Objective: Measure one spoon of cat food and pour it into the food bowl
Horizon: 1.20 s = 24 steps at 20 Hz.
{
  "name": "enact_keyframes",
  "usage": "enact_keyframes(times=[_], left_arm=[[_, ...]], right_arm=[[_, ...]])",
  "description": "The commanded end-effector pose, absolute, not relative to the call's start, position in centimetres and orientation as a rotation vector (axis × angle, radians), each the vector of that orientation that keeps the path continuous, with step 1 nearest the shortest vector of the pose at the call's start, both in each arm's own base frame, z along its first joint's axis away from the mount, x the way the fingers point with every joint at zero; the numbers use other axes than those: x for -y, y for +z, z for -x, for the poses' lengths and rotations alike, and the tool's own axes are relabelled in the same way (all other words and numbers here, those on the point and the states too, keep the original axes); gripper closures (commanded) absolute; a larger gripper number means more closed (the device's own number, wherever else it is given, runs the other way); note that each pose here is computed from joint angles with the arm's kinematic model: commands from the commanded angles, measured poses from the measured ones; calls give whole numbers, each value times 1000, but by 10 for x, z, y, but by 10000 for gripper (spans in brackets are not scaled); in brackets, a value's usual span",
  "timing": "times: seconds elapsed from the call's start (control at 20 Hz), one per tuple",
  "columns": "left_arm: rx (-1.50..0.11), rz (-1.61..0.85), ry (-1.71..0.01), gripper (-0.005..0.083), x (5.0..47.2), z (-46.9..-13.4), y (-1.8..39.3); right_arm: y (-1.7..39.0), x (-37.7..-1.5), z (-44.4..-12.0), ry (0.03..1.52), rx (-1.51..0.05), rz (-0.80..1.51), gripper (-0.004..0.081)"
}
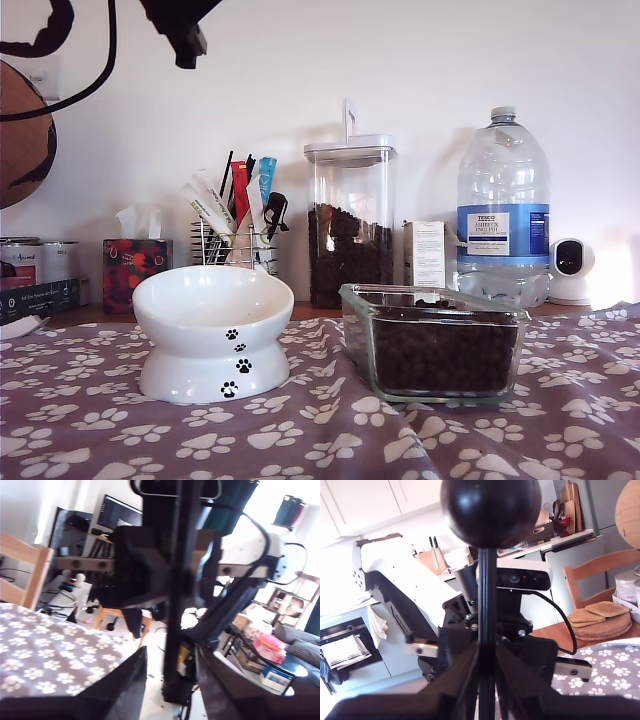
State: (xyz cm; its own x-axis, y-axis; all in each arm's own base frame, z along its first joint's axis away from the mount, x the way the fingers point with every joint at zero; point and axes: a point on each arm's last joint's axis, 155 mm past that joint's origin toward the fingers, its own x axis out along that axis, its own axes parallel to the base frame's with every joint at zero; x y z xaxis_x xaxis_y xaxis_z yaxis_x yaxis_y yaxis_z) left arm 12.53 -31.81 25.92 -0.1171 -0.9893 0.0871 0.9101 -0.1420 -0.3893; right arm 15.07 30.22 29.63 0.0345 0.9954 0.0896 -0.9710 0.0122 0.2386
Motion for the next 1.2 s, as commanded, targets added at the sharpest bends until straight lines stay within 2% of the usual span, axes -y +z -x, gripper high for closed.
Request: enact_keyframes(times=[0.0, 0.3, 0.45, 0.55, 0.95, 1.15], left_arm=[[-293, 377, -1690, 505, 320, -120, 255], [-319, 382, -1662, 549, 322, -124, 249], [-312, 382, -1644, 713, 322, -128, 249], [-295, 371, -1636, 792, 322, -129, 249], [-288, 375, -1610, 797, 322, -134, 250], [-288, 375, -1610, 797, 322, -134, 250]], right_arm=[[291, -306, -151, 1540, -127, -261, 783], [297, -308, -147, 1558, -90, -259, 783], [296, -308, -146, 1560, -94, -261, 783], [296, -308, -146, 1560, -94, -261, 783], [290, -308, -148, 1549, -133, -265, 771], [290, -308, -148, 1550, -142, -273, 604]])
